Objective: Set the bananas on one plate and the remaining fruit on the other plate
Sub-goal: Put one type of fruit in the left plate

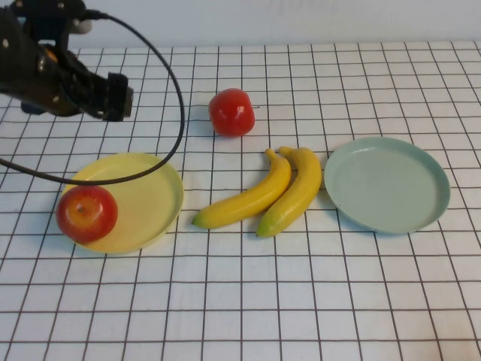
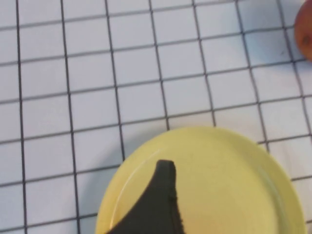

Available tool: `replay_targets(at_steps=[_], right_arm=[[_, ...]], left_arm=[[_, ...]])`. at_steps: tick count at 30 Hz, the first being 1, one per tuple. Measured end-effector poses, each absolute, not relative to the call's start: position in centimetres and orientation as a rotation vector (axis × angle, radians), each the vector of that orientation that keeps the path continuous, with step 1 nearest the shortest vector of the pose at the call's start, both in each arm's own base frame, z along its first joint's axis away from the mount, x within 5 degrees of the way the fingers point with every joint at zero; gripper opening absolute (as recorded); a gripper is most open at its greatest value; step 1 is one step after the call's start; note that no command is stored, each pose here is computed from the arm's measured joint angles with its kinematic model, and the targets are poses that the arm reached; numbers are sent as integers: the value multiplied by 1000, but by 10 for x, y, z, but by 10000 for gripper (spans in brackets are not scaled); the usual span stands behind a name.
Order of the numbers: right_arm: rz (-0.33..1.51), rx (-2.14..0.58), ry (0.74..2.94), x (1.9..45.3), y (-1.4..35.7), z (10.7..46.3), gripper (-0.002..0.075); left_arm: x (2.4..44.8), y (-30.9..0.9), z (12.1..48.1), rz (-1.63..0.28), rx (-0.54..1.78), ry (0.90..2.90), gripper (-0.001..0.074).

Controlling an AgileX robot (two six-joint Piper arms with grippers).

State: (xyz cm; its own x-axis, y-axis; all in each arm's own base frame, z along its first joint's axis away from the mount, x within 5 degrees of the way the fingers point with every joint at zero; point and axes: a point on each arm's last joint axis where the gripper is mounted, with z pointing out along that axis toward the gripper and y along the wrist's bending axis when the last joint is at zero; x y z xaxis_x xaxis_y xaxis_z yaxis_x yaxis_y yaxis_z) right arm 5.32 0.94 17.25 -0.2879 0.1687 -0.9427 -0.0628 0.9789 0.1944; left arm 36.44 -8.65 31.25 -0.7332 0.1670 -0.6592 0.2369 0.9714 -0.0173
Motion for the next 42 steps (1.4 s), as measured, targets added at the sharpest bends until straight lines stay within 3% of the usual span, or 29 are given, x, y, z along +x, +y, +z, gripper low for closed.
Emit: replay_targets(at_steps=[9,22,42], right_arm=[[226,77,1850,53,9,172,211],[226,77,1850,53,9,172,211],[226,77,1850,53,9,172,211]], left_arm=[[372,-148,326,-201,467,2148,668],[412,-226,242,-275,573,1972,668],[435,-238,189,-414,327,1972,669]])
